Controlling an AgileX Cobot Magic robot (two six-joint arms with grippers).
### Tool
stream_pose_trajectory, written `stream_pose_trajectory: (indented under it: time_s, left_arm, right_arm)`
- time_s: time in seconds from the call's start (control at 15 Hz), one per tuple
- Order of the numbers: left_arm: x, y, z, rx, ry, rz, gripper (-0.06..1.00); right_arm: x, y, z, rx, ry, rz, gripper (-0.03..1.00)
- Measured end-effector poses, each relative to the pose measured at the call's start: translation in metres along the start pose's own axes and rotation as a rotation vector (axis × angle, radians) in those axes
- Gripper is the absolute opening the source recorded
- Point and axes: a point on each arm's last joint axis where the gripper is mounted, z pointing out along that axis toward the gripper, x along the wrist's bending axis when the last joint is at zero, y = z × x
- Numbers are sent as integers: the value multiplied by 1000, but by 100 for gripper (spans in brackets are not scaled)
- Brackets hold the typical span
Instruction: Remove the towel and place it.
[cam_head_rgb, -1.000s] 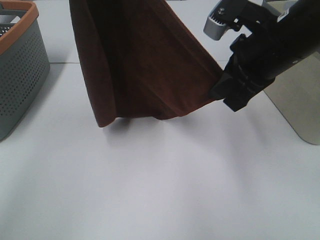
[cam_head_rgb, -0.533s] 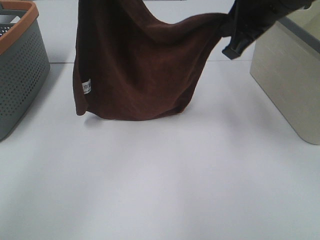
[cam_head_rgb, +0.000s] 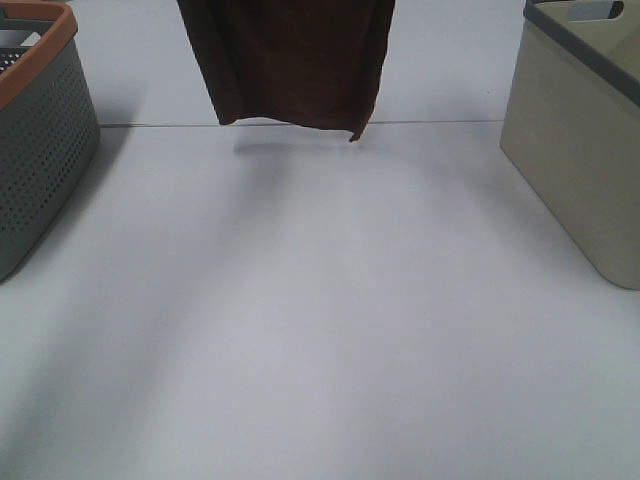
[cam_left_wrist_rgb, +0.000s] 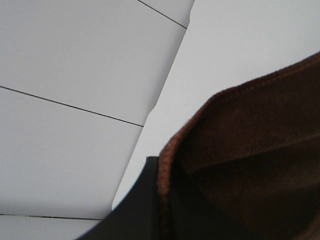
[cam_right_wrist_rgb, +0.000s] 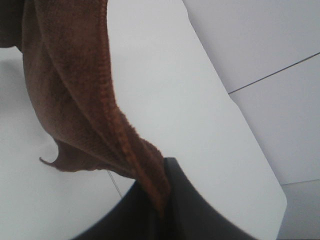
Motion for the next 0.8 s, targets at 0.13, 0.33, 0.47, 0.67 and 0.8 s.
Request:
stream_pose_trajectory:
  time_s: [0.13, 0.33, 0.47, 0.67, 0.8]
  left_arm:
    - [-20, -9, 21, 29, -48, 4, 0]
    - [-53, -23, 42, 106, -188, -30, 0]
    - [-74, -23, 42, 181, -316, -25, 0]
    - [-118, -18, 28, 272, -687, -18, 0]
    - [-138, -27, 29, 310, -829, -11, 0]
  right_arm:
    - [-1, -22, 13, 56, 7, -34, 0]
    - [13, -49, 26, 183, 125, -34, 0]
    - [24, -58, 24, 275, 238, -14, 0]
    - [50, -67, 8, 452, 530, 129, 0]
    - [61, -68, 0, 510, 666, 185, 0]
